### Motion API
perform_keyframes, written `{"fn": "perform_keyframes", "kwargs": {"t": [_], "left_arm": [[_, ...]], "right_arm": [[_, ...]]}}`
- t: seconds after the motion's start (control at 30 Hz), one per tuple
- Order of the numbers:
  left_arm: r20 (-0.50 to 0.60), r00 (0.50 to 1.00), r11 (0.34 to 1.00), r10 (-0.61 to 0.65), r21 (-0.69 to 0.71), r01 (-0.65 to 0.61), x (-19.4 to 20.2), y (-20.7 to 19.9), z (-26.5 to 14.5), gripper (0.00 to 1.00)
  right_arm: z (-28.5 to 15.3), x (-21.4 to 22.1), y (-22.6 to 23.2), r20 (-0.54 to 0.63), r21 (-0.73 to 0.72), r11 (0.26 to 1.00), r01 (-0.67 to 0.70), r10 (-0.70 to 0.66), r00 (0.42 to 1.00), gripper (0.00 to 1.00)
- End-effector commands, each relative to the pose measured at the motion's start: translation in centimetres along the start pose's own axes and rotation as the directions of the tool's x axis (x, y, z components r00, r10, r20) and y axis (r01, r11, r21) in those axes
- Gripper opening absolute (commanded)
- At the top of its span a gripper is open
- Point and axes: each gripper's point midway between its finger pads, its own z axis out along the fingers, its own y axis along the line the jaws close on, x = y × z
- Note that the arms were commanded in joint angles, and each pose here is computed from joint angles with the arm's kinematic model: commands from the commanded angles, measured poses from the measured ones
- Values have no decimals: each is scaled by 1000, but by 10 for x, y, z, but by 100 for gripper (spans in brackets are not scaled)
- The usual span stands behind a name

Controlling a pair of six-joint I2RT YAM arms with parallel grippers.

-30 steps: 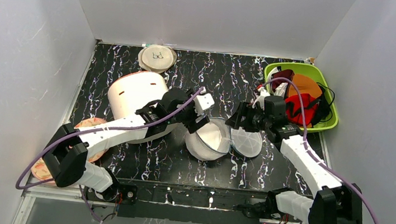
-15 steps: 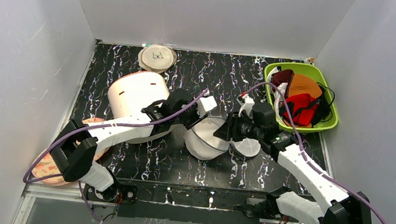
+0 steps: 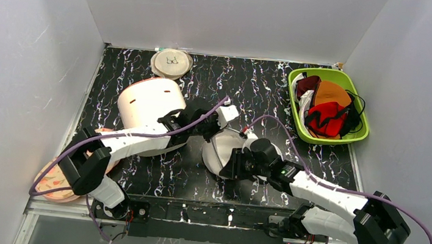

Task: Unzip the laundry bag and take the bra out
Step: Pick up the bra from the laundry bag.

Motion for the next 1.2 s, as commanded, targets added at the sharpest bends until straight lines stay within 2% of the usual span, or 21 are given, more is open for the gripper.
{"fn": "perform_keyframes", "kwargs": {"t": [0.0, 0.07, 0.17, 0.23, 0.3, 0.43, 0.57, 0.77, 1.03, 1.17], "left_arm": [[159, 987, 1000, 18, -1, -18, -37, -2, -17, 0], [183, 982, 999, 40, 3, -41, -41, -7, -20, 0], [215, 974, 998, 69, -3, -70, -47, -13, -25, 0], [248, 965, 996, 85, -24, -81, -53, -13, -32, 0], [268, 959, 995, 95, -53, -83, -56, -10, -37, 0], [294, 950, 992, 103, -102, -76, -59, -4, -42, 0], [299, 948, 992, 106, -100, -80, -59, -7, -42, 0], [325, 938, 991, 117, -97, -90, -63, -12, -45, 0], [335, 937, 995, 101, -59, -86, -63, -20, -40, 0], [326, 941, 995, 96, -35, -90, -63, -24, -37, 0]], "right_arm": [[6, -19, 9, 85, -8, 1000, 6, -5, 996, 28], [0, -32, 9, 116, 33, 999, 27, -31, 993, 28], [-17, -58, 9, 231, 90, 995, 36, -56, 971, 28], [-25, -71, 3, 308, 132, 991, 30, -69, 949, 30], [-29, -76, -4, 333, 174, 984, 29, -87, 939, 33], [-34, -89, -20, 332, 303, 952, 38, -143, 933, 39], [-36, -96, -22, 314, 355, 933, 60, -179, 933, 42], [-32, -95, -23, 330, 335, 940, 61, -178, 927, 43], [-17, -93, -25, 279, 344, 935, 86, -189, 942, 45], [-15, -101, -30, 316, 369, 926, 76, -202, 927, 46]]}}
